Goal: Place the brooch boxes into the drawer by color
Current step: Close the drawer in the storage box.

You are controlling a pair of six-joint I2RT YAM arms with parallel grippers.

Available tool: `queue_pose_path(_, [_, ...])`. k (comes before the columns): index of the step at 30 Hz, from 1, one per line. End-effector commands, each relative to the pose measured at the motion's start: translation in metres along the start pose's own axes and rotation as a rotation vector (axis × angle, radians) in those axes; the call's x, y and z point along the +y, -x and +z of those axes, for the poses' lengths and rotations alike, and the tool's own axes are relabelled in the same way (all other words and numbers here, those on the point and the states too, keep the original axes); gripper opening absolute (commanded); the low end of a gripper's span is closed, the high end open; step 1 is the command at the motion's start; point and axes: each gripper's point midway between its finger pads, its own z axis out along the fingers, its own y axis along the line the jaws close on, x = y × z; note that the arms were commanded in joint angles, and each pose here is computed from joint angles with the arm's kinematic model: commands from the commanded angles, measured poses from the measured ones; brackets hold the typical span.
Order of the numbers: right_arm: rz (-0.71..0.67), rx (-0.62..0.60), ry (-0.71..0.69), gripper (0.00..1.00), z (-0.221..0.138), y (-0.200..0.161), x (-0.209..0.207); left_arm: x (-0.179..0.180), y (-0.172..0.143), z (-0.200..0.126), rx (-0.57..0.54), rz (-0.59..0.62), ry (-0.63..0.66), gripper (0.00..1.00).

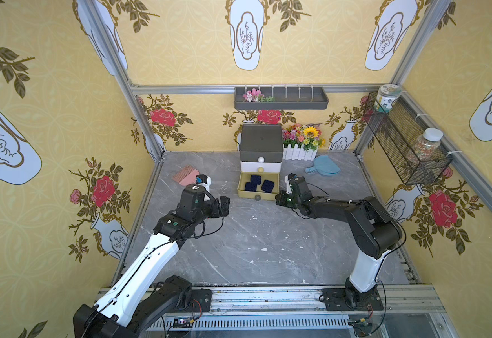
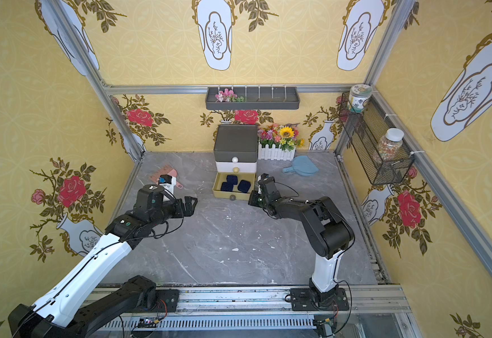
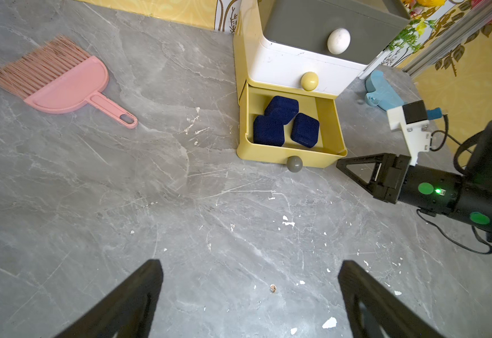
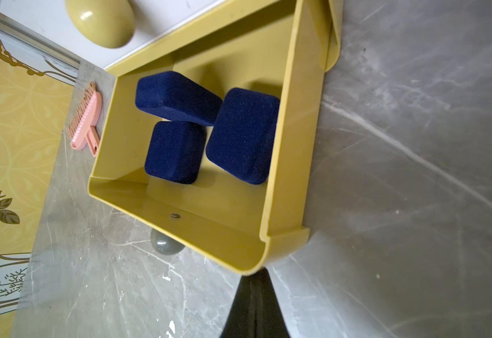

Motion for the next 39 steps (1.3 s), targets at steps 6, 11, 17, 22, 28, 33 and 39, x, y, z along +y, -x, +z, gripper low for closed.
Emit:
queue_pose_path(6, [0.056, -0.104, 0.028, 0.0, 0.016, 0.034, -0.012, -0.001, 0.001, 0.004, -0.007, 0.0, -0.004, 1.0])
queue_pose_path(11, [0.051, -0.126, 0.041, 0.0, 0.025, 0.051, -0.01, 0.0, 0.0, 0.006, -0.003, 0.0, -0.003, 1.0])
queue_pose_path(17, [0.055, -0.141, 0.071, 0.0, 0.04, 0.064, -0.003, 0.001, -0.001, 0.008, 0.005, 0.001, 0.004, 0.99])
queue_pose_path(22, [0.065, -0.171, 0.072, 0.0, 0.05, 0.074, -0.004, 0.002, -0.001, 0.009, 0.007, 0.003, 0.01, 1.0])
queue_pose_path(28, [0.059, -0.194, 0.062, 0.0, 0.061, 0.086, -0.005, 0.002, -0.002, 0.01, 0.012, 0.005, 0.013, 1.0])
queue_pose_path(33, [0.051, -0.211, 0.048, 0.02, 0.068, 0.093, -0.01, 0.002, -0.002, 0.011, 0.016, 0.005, 0.015, 0.99])
queue_pose_path(39, [0.036, -0.237, 0.036, 0.04, 0.073, 0.107, -0.011, 0.002, -0.003, 0.012, 0.019, 0.005, 0.015, 1.0])
